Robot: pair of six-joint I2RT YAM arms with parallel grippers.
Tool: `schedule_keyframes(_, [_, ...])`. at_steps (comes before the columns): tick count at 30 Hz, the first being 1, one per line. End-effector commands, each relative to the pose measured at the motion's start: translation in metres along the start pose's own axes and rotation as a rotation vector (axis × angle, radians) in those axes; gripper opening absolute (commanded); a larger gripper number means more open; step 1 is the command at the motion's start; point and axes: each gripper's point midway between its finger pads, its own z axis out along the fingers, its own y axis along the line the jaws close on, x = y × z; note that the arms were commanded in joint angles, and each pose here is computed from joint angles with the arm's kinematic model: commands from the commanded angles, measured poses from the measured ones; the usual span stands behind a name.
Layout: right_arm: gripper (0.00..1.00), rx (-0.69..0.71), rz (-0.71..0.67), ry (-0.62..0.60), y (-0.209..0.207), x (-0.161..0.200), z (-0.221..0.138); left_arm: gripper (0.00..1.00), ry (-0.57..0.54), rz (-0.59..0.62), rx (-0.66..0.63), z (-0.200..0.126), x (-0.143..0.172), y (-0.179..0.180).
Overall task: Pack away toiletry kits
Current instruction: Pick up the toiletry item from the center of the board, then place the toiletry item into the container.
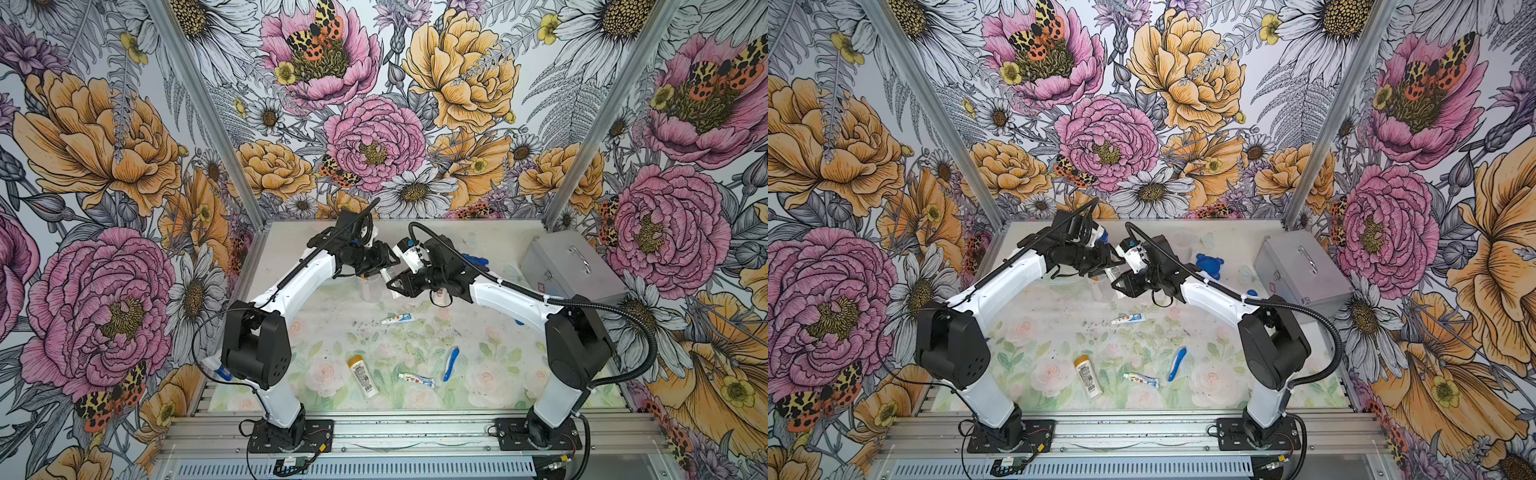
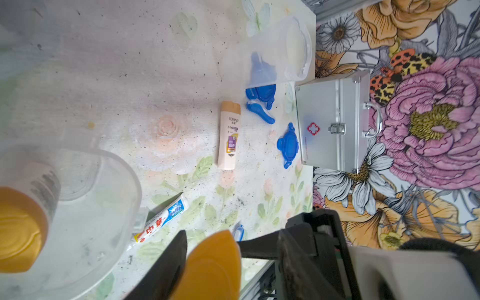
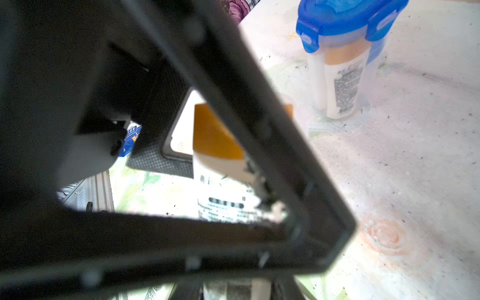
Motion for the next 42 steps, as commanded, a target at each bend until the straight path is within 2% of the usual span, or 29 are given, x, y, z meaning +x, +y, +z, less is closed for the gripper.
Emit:
schedule_keyframes(1, [0.28, -0.068, -0.069, -0.096, 0.028, -0.033, -0.013, 0.42, 0.009, 0.029, 0.053, -0.001, 0.002, -0.014])
schedule_keyframes(6, [0.3, -0.069, -0.067, -0.096, 0.028, -0.034, -0.012, 0.23, -0.001, 0.017, 0.058, -0.008, 0.0, -0.007])
schedule_keyframes(9, [0.36, -0.054, -0.059, -0.1, 0.026, -0.035, -0.012, 0.16, -0.024, 0.019, 0.063, -0.017, -0.006, -0.006])
schedule_keyframes(11, [0.46, -0.029, -0.045, -0.103, 0.021, -0.037, -0.012, 0.14, -0.057, 0.029, 0.059, -0.026, -0.014, -0.005])
schedule_keyframes(13, [0.64, -0.003, -0.041, -0.1, 0.019, -0.037, -0.014, 0.12, -0.106, 0.05, 0.047, -0.039, -0.023, -0.004])
schedule_keyframes(15, [0.72, 0.038, -0.032, -0.09, 0.013, -0.033, -0.018, 0.11, -0.162, 0.089, 0.023, -0.052, -0.033, -0.004])
schedule_keyframes(17, [0.75, 0.069, -0.033, -0.076, 0.009, -0.027, -0.023, 0.1, -0.232, 0.137, -0.023, -0.066, -0.041, -0.004])
schedule_keyframes(22, [0.77, 0.143, -0.03, -0.033, -0.002, -0.008, -0.036, 0.08, -0.4, 0.263, -0.232, -0.092, -0.058, 0.007])
schedule_keyframes(26, [0.76, 0.171, -0.039, -0.004, -0.007, 0.0, -0.039, 0.07, -0.456, 0.304, -0.344, -0.096, -0.067, 0.015])
schedule_keyframes(30, [0.75, 0.185, -0.029, 0.031, -0.015, 0.01, -0.036, 0.07, -0.479, 0.361, -0.406, -0.091, -0.07, 0.015])
schedule_keyframes(38, [0.73, 0.17, -0.003, 0.08, -0.019, 0.028, -0.03, 0.07, -0.49, 0.412, -0.435, -0.068, -0.073, 0.015])
schedule_keyframes(42, [0.73, 0.231, 0.017, 0.124, -0.034, 0.039, -0.027, 0.07, -0.473, 0.46, -0.467, -0.051, -0.069, 0.014])
